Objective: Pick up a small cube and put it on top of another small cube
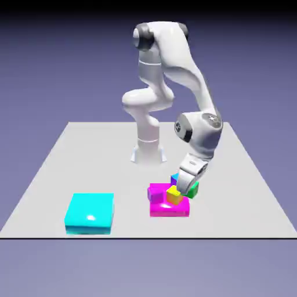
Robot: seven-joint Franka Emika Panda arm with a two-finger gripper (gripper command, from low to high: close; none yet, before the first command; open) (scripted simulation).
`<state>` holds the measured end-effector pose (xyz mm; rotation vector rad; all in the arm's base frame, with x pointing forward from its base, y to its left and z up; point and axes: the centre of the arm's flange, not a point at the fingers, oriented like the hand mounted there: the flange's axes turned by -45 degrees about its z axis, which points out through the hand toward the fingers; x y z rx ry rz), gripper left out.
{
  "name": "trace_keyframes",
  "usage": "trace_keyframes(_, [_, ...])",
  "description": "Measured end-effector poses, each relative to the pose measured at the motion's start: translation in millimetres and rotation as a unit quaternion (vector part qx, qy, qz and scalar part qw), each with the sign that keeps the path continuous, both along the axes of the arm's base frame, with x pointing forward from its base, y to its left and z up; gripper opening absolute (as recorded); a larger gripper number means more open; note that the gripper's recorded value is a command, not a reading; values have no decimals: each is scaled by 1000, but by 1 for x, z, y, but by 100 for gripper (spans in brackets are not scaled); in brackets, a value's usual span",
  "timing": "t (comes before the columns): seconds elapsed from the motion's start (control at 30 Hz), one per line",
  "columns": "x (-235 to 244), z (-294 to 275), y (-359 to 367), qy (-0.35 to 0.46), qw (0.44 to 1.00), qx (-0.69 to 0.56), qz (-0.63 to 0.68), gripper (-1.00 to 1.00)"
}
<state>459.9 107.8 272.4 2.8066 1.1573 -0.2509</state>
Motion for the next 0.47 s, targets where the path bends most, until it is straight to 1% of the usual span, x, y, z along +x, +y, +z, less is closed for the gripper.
trace_keyframes(0.13, [-27,22,-61,3,991,11,-136,-100])
trace_keyframes(0.2, [-34,26,-69,4,987,14,-159,-100])
trace_keyframes(0.33, [-40,-32,-72,4,987,14,-159,-100])
trace_keyframes(0.37, [-42,-43,-73,4,987,14,-159,100])
trace_keyframes(0.43, [-42,-43,-73,4,987,13,-159,100])
trace_keyframes(0.47, [-39,-29,-72,4,987,13,-159,100])
